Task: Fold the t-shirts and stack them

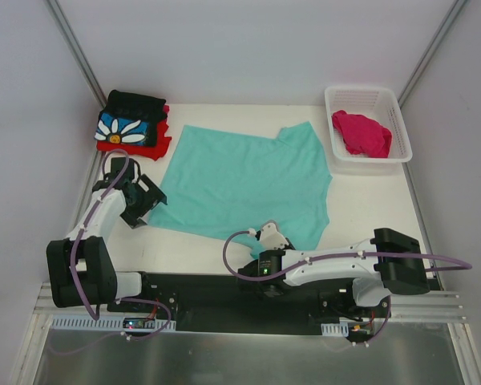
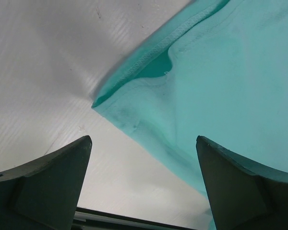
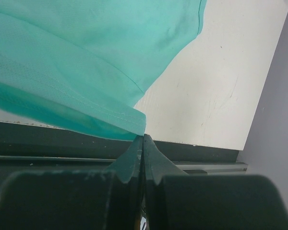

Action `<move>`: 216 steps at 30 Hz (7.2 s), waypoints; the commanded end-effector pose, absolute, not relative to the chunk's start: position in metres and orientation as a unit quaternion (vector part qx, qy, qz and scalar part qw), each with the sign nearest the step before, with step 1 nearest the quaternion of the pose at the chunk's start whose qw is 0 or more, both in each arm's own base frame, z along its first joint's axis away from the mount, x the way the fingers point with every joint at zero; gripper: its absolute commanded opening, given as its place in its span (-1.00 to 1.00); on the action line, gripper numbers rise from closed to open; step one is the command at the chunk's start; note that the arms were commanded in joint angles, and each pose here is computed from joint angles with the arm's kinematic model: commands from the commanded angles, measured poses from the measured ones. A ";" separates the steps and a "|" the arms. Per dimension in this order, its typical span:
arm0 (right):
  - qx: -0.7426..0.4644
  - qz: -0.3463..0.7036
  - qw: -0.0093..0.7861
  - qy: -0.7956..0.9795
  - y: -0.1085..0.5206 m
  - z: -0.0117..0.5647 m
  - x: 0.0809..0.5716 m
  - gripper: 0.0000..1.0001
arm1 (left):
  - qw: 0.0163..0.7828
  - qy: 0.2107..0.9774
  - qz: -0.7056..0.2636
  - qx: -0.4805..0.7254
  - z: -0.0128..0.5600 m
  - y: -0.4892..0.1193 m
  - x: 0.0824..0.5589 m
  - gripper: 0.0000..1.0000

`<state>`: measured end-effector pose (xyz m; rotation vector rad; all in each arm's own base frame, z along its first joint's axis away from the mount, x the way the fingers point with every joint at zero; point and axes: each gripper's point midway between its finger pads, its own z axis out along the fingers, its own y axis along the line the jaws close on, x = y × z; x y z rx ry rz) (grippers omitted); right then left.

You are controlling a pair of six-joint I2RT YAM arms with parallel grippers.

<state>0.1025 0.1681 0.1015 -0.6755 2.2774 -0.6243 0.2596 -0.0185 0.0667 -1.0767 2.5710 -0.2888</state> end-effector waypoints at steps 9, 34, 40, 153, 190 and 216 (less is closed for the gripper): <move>-0.248 -0.234 0.344 0.875 0.162 0.108 0.104 -0.98 | 0.153 0.914 -0.058 -0.371 0.054 -0.004 0.244 0.62; -0.250 -0.223 0.344 0.877 0.161 0.112 0.104 -0.98 | 0.131 0.895 -0.047 -0.424 0.030 0.014 0.239 0.20; -0.250 -0.221 0.344 0.878 0.161 0.113 0.104 -0.98 | 0.123 0.893 -0.059 -0.429 0.023 0.013 0.242 0.03; -0.051 -0.114 0.416 0.901 0.041 0.190 0.118 -0.98 | 0.267 0.912 -0.141 -0.279 0.163 -0.025 0.207 -1.00; -0.063 -0.124 0.390 0.910 0.102 0.193 0.181 -0.98 | 0.242 0.914 -0.153 -0.286 0.152 -0.025 0.251 -1.00; -0.049 -0.138 0.370 0.917 0.103 0.170 0.231 -0.98 | 0.205 0.923 -0.141 -0.292 0.117 -0.022 0.262 -1.00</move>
